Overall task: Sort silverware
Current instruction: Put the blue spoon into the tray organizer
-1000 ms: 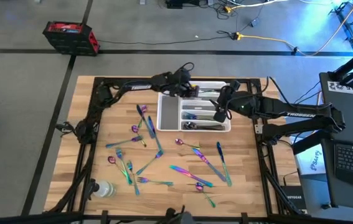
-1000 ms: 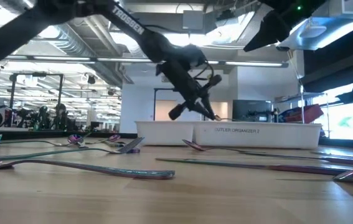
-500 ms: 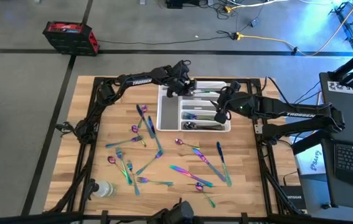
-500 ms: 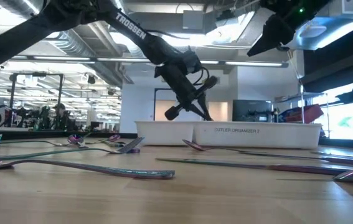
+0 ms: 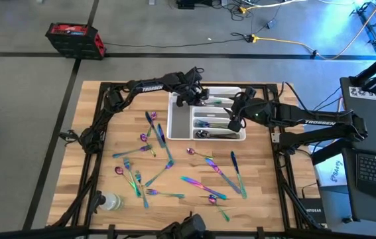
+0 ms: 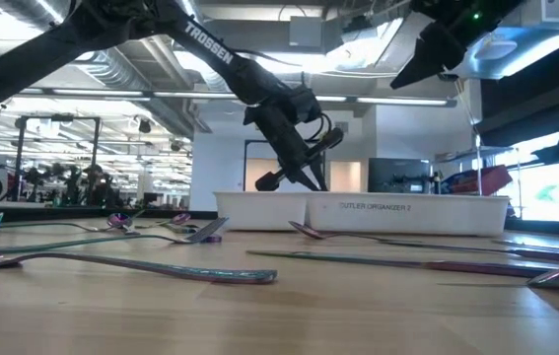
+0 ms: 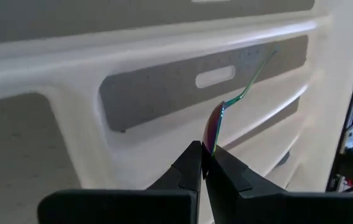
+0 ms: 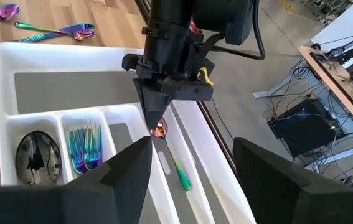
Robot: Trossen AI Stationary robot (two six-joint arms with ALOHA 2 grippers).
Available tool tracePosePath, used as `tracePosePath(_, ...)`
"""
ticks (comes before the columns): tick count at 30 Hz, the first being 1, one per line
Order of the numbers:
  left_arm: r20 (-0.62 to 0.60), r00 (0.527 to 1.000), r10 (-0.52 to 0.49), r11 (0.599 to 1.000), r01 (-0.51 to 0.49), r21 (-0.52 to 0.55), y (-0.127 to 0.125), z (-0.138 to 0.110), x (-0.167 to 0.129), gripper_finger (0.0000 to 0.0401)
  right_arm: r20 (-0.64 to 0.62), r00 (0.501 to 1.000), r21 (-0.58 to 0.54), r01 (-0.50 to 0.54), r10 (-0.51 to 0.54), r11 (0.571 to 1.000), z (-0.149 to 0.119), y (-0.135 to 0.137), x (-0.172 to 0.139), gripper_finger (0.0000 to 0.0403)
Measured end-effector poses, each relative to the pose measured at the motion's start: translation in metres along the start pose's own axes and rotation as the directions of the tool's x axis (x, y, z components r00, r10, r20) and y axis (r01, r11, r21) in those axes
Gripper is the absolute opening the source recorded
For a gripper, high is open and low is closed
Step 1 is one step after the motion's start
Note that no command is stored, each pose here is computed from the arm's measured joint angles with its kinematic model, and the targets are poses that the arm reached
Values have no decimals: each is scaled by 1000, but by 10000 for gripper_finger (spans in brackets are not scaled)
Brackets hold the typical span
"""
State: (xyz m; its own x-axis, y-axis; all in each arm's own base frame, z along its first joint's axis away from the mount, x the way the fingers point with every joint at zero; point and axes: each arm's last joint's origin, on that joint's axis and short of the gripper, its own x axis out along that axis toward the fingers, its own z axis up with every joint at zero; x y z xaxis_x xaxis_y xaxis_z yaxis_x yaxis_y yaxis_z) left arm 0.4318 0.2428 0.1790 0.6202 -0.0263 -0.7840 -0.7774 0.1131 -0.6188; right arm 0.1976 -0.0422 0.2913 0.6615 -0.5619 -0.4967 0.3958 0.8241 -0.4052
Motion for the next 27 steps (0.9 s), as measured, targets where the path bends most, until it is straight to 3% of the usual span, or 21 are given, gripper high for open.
tracePosePath(17,43,998,37,999,-37,10,3,3,-1,4,-1,1000,2,-12,12,1000,0,0,0,209)
tracePosePath(22,73,996,51,999,-52,6,3,4,-1,40,-4,1000,6,-28,28,1000,-1,1,0,209)
tracePosePath(27,91,996,-10,996,2,86,-2,7,-2,94,-7,1000,16,-29,29,999,-1,1,0,209)
